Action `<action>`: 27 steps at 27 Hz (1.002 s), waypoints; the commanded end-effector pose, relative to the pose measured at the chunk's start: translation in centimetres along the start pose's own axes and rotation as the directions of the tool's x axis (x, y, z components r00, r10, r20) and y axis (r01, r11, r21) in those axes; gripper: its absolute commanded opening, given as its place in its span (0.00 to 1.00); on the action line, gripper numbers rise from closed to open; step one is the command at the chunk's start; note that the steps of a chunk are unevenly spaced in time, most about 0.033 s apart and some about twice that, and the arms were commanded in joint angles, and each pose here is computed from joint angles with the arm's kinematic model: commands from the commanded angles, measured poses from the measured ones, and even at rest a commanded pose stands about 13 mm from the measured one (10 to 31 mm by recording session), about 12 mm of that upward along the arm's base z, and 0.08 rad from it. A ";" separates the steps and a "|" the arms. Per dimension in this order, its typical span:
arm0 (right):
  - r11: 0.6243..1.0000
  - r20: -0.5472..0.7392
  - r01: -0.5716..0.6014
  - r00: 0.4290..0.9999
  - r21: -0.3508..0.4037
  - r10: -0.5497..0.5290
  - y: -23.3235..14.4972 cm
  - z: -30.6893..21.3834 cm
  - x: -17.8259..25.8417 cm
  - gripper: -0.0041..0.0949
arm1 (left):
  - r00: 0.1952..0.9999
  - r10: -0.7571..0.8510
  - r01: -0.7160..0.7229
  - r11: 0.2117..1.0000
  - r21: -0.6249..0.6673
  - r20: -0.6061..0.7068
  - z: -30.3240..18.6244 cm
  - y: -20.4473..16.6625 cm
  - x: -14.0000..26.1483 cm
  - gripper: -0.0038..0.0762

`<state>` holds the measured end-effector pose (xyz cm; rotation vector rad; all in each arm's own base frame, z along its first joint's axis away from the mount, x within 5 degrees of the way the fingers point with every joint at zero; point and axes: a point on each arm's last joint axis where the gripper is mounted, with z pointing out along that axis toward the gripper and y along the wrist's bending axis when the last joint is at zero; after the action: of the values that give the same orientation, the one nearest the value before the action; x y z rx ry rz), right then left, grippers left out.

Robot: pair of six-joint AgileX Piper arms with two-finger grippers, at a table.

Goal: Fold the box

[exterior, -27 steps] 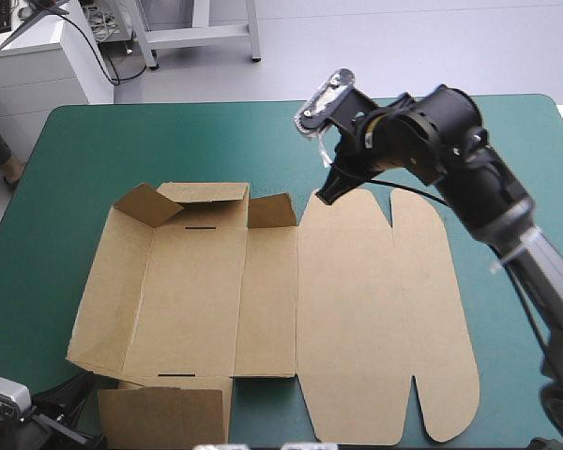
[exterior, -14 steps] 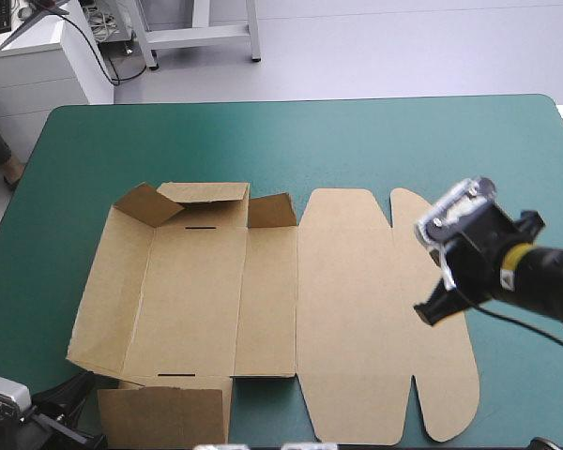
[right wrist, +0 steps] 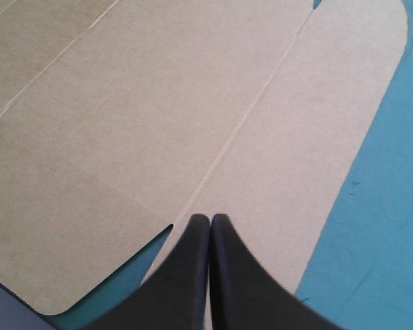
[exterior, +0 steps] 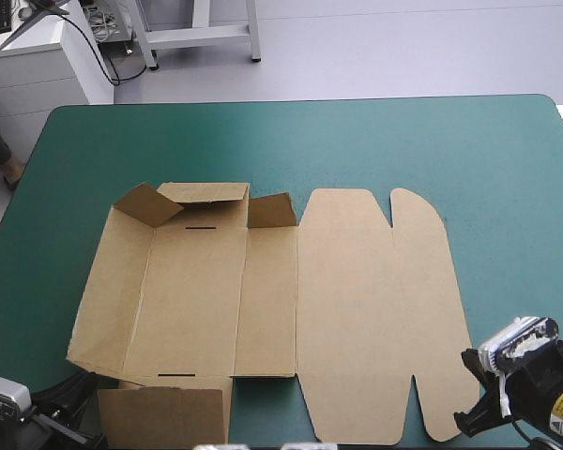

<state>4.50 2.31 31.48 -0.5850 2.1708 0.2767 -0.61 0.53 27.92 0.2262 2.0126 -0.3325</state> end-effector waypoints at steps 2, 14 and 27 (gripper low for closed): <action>0.999 0.184 -0.024 0.983 -0.042 0.031 0.2 0.0 1.4 0.02 | 0.996 -0.002 -0.001 1.000 0.026 0.094 -0.5 -0.2 -1.1 0.40; 0.997 0.330 -0.035 0.942 -0.075 0.057 0.2 -0.6 3.2 0.02 | 0.994 0.003 -0.005 1.000 0.021 0.110 -0.5 -0.2 -1.2 0.57; 0.997 0.330 -0.035 0.942 -0.075 0.057 0.2 -0.6 3.2 0.02 | 0.999 0.006 -0.010 0.997 -0.073 -0.053 3.5 -1.2 -10.4 0.57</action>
<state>2.12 1.14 28.00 -0.5100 1.9327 0.4255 4.29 -1.08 33.80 0.1985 2.0700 -0.2716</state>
